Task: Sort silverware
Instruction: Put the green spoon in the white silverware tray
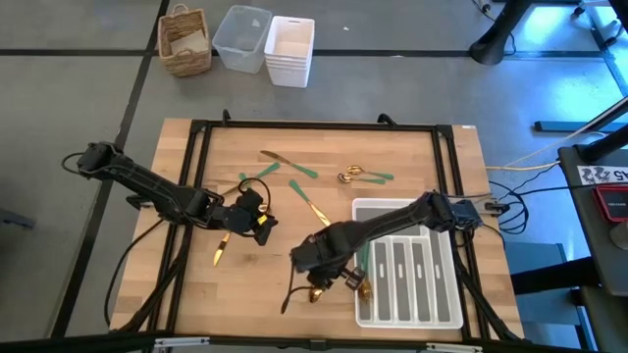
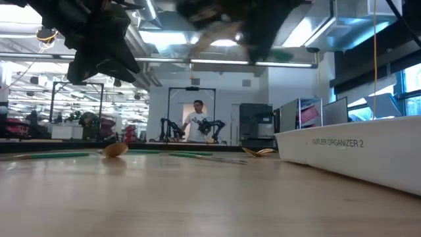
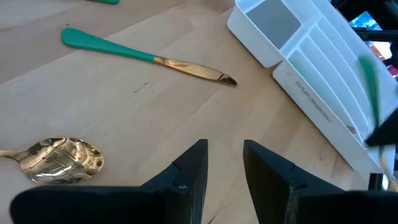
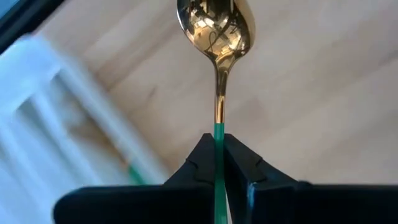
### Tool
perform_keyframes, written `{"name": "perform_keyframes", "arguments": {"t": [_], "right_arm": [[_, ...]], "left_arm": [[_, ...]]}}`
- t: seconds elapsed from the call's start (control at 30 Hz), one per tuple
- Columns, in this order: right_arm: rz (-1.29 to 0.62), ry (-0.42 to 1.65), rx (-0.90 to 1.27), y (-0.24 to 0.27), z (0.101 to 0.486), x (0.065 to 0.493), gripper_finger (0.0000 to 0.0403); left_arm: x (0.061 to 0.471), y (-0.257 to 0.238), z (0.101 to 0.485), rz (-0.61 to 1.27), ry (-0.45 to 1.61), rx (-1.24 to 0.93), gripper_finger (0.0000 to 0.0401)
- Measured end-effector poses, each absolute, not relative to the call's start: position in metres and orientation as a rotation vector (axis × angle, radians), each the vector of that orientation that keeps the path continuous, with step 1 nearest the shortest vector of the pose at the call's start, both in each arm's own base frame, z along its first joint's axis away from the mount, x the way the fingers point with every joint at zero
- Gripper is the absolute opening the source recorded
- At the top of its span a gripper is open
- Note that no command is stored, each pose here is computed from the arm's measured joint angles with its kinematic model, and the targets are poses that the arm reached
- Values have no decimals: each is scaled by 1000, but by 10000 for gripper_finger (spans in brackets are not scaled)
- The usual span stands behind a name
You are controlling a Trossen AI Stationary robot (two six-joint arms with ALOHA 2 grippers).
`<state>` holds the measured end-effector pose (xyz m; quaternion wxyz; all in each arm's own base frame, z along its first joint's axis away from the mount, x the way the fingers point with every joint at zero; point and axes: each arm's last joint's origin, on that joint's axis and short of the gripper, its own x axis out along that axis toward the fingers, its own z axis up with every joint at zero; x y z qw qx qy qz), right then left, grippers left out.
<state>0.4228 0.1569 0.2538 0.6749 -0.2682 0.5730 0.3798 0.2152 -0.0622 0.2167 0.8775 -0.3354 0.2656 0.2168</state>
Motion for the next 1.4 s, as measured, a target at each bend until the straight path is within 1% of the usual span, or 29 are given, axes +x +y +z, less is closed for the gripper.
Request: {"name": "perform_keyframes", "arguments": {"t": [0.13, 0.2, 0.33, 0.43, 0.6, 0.73, 0.83, 0.97, 1.03, 1.27, 1.4], "right_arm": [[861, 1463, -534, 152, 265, 406, 10], [832, 1452, -436, 154, 268, 406, 9], [890, 1454, -251, 157, 277, 401, 9], [857, 1476, -212, 160, 277, 399, 9], [872, 1481, -163, 165, 283, 391, 10], [817, 1536, -119, 157, 293, 367, 10], [772, 1599, -93, 147, 296, 341, 10], [742, 1722, -107, 136, 278, 309, 9], [770, 1784, -80, 134, 264, 300, 9], [847, 1954, -50, 129, 217, 286, 9], [850, 1996, -26, 129, 205, 286, 9]], "left_arm": [[215, -62, 217, 448, 559, -680, 95], [215, -62, 217, 443, 561, -667, 95], [215, -62, 217, 442, 563, -656, 95], [216, -62, 217, 438, 554, -661, 95], [215, -62, 217, 440, 557, -661, 95], [215, -62, 217, 440, 557, -660, 95], [215, -62, 217, 443, 562, -657, 95], [215, -62, 217, 440, 563, -648, 95], [215, -62, 217, 435, 566, -632, 95], [215, -62, 217, 444, 558, -632, 95], [215, -62, 217, 442, 553, -632, 95]]}}
